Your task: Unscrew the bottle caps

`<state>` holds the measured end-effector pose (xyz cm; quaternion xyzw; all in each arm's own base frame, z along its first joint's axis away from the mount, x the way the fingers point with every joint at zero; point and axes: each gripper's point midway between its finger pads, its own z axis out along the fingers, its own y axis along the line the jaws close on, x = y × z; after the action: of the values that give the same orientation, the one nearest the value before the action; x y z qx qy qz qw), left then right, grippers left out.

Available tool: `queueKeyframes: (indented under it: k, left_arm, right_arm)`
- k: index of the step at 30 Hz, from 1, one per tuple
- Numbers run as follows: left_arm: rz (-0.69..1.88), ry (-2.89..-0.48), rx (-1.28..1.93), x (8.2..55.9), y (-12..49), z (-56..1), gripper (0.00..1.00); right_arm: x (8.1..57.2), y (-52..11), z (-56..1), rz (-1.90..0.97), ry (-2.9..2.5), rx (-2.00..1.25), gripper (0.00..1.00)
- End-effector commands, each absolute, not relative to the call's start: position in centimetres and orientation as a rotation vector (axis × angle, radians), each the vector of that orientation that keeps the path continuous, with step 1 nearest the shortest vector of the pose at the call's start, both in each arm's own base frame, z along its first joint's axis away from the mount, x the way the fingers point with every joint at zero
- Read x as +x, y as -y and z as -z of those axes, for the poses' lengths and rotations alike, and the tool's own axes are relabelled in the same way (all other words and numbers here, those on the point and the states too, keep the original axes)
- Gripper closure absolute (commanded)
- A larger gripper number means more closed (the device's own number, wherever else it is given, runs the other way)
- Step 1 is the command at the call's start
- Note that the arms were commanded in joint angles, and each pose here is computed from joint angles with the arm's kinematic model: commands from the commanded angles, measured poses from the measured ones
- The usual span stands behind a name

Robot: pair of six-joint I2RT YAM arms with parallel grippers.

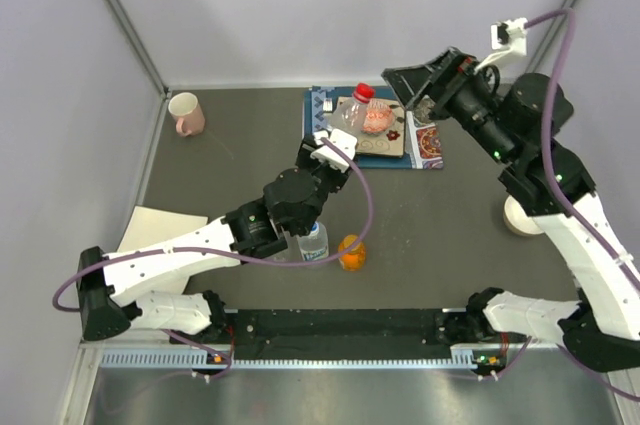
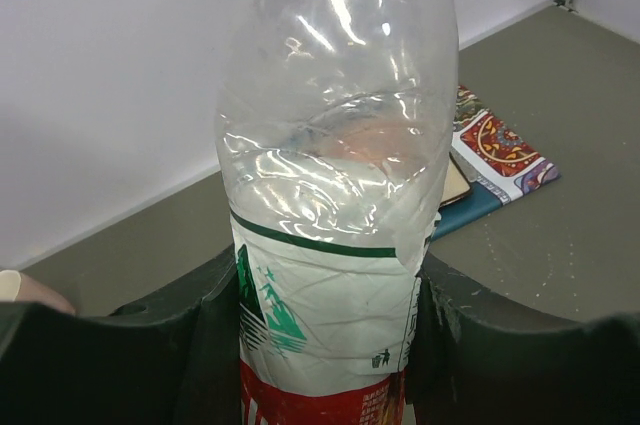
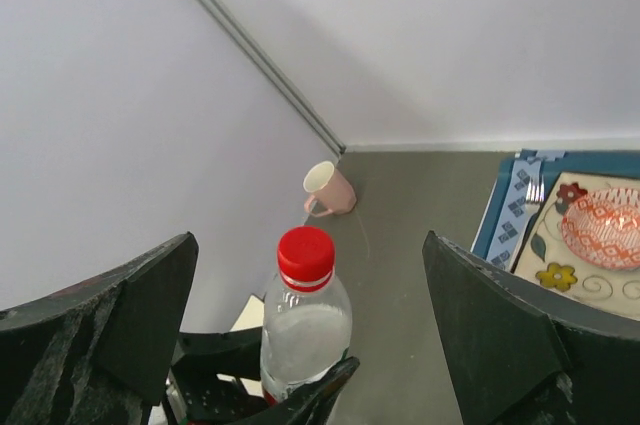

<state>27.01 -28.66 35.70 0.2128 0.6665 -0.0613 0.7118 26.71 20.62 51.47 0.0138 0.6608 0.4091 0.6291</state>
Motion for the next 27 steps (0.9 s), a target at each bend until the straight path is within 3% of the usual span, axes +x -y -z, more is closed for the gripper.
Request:
queueKeyframes:
  k: [1,15,27]
  left_arm:
    - [0.145,-1.424,0.366,27.2,27.7,-38.3,0.55]
    - [0.212,-1.429,0.415,26.5,29.1,-37.6,0.55]
    - [0.221,-1.433,0.418,26.4,29.2,-37.3,0.55]
  right_arm:
    - [26.8,-22.0,-53.0,-1.0,-1.507,0.02,0.06]
    - [28.2,-25.7,-51.1,-1.025,-1.571,-0.056,0.14]
    - [28.3,-26.6,-49.9,-1.038,-1.599,-0.087,0.34]
